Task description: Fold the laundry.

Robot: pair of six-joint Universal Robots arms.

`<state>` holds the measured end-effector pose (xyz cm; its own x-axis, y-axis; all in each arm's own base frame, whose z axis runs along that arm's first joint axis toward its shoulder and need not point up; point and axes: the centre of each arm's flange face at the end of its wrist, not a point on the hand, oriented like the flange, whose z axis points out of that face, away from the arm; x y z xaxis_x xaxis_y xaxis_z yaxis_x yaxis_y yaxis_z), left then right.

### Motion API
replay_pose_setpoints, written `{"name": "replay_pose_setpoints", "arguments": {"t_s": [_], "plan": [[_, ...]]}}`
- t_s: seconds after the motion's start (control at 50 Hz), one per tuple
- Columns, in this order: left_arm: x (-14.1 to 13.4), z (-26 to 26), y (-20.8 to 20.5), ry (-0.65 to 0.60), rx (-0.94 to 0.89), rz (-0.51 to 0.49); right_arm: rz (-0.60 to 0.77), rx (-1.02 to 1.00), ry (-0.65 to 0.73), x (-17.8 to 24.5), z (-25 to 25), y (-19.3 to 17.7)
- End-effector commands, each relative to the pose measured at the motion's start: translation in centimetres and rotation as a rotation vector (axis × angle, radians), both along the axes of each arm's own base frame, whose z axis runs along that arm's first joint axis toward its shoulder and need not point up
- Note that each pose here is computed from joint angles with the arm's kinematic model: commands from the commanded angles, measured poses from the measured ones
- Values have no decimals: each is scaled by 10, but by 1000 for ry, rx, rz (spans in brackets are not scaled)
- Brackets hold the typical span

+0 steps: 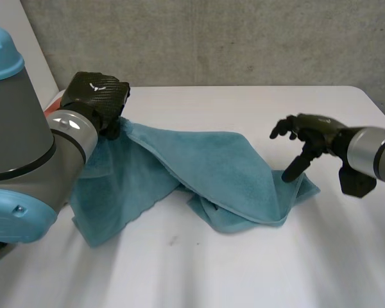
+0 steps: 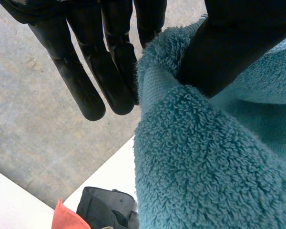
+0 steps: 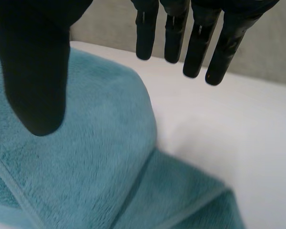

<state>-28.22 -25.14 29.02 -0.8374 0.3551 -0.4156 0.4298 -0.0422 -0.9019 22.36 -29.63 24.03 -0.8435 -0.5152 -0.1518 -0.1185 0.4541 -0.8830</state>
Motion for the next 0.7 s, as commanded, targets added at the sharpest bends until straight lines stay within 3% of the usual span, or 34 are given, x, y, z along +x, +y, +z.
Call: {"name": "replay_pose_setpoints", "arguments": {"t_s": [0.02,0.1,0.32,0.7], "plan": [[-2,10,-2,17,-29,-1,-105,68,-58,-30,-30,-8],[-3,19,-3,31,-56,-3,-81,58,-44,-30,-41,-3],[-7,46,0,74,-125,-15,70,-277,242,-30,-70,6],[-2,66,-1,105,-178,-1,132,-339,303,-14,-100,-41]]}}
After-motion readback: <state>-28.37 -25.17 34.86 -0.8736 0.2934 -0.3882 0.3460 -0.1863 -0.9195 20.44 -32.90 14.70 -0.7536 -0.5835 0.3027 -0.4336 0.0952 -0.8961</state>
